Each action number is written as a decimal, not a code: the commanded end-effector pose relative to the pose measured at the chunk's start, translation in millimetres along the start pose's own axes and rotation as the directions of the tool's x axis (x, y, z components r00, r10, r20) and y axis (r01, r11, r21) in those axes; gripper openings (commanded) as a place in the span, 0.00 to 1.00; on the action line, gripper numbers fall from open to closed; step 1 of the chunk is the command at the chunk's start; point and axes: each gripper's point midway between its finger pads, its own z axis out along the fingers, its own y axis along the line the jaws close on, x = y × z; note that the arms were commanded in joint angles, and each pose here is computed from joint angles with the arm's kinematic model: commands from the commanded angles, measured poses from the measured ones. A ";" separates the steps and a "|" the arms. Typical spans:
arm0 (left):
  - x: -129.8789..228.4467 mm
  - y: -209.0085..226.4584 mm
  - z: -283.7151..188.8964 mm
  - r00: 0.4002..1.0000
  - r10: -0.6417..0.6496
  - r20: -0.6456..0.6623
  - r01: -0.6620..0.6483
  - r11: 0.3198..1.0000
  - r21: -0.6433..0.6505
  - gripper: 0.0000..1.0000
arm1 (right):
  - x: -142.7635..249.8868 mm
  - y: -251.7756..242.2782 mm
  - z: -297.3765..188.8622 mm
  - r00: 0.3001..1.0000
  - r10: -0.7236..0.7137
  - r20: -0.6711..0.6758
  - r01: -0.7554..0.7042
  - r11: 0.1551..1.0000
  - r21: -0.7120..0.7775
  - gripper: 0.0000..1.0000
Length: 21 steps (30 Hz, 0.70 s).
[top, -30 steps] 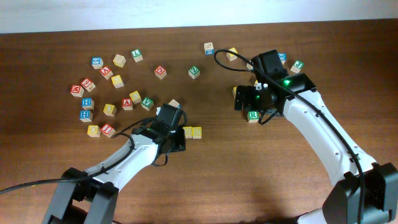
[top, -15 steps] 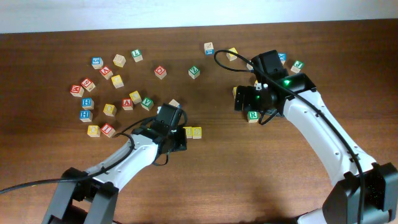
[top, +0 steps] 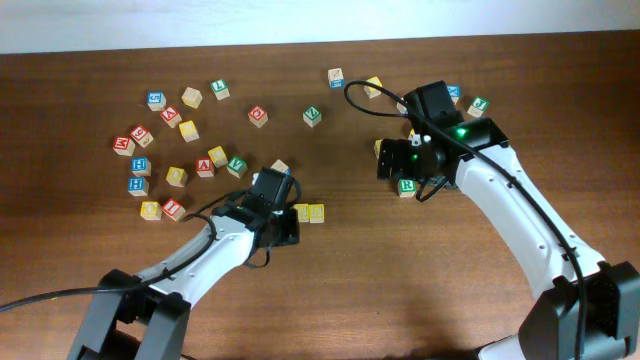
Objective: Spell out RSS
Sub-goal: 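Bring the right gripper down to the right end of the row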
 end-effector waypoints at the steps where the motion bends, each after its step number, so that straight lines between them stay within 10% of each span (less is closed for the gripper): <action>1: -5.2 -6.8 -26.7 1.000 -0.004 0.020 0.004 1.000 0.024 0.00 | 9.0 14.1 -2.0 0.999 -0.004 -0.054 0.000 0.997 -0.073 0.68; 3: -11.1 -5.1 -43.0 0.998 -0.017 0.054 0.015 0.999 0.037 0.00 | 21.0 17.1 7.0 0.994 -0.014 -0.106 0.006 0.997 -0.075 0.27; 7: -31.0 20.5 -58.9 0.987 -0.107 0.118 0.104 0.994 0.034 0.00 | 45.6 25.8 37.1 0.981 -0.051 -0.189 0.040 0.997 -0.062 0.07; 21: -48.5 80.7 -28.2 0.958 -0.265 0.112 0.271 0.961 -0.045 0.00 | 117.5 105.8 107.0 0.920 -0.129 -0.371 0.079 0.986 -0.147 0.04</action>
